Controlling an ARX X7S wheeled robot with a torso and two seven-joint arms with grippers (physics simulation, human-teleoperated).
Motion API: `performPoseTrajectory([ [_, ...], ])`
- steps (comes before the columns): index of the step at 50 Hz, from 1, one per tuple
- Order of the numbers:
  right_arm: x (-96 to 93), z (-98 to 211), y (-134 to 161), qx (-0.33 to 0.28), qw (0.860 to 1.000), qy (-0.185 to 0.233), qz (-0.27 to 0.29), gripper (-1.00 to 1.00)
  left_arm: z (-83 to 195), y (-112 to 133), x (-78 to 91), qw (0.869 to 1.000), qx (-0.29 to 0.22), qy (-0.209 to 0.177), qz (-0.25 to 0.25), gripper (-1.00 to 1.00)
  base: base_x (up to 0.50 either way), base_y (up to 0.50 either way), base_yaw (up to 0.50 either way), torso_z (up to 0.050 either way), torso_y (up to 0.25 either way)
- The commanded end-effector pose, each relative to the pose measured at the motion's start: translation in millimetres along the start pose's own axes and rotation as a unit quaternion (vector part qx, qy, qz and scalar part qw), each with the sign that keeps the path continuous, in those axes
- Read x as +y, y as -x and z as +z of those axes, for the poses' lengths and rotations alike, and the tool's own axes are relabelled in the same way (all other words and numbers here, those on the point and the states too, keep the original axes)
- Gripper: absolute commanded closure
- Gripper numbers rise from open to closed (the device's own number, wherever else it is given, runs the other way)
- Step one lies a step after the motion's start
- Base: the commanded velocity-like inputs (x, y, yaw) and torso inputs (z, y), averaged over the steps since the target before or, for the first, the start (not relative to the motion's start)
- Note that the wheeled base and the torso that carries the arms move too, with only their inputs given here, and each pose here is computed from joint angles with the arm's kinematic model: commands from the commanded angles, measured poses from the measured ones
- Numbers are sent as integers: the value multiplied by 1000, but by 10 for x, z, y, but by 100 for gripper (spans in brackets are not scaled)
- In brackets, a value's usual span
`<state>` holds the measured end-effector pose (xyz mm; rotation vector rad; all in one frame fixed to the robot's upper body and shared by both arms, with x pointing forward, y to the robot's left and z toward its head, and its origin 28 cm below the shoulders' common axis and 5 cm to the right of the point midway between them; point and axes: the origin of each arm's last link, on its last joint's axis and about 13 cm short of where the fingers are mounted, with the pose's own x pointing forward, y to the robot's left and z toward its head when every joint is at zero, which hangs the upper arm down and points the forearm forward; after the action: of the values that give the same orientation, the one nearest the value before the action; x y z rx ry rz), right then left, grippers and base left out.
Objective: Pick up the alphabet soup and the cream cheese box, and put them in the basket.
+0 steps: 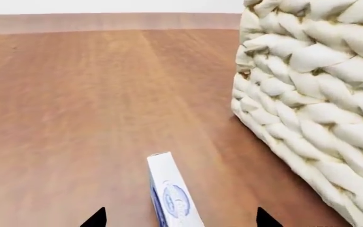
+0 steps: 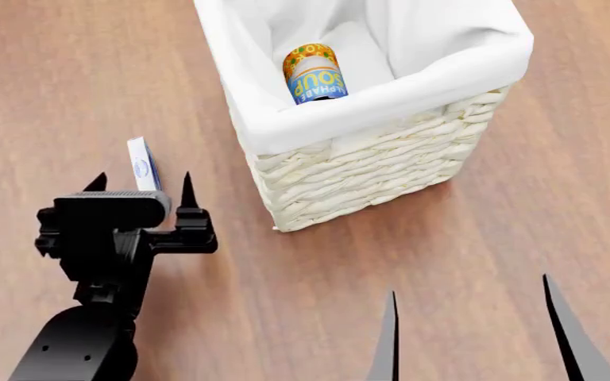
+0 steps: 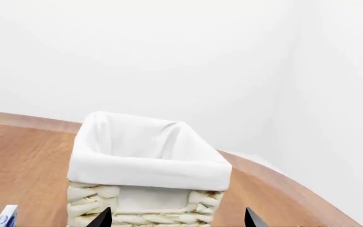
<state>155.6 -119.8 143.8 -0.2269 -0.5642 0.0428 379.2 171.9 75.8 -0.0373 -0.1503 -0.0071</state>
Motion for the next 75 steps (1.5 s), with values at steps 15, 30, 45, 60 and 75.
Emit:
performPoseTrajectory([
  [15,2,-8,21,4,1000,-3,-2,-100,-92,-10,32,1000,10,-12,25,100,0,0,0,0,0],
  [30,4,-14,40,5,1000,-9,-3,-100,185,-60,60,999,-29,-17,15,100,0,0,0,0,0],
  [45,6,-4,60,8,1000,-13,2,-100,1432,-236,230,981,-191,-35,5,100,0,0,0,0,1],
  [60,-18,30,64,8,1000,-8,-2,-100,2437,-632,237,968,-246,-30,-45,100,0,0,0,0,1],
  [75,-17,5,92,11,1000,-14,-5,-100,2689,-536,-130,945,-195,-35,-262,100,0,0,0,0,0],
])
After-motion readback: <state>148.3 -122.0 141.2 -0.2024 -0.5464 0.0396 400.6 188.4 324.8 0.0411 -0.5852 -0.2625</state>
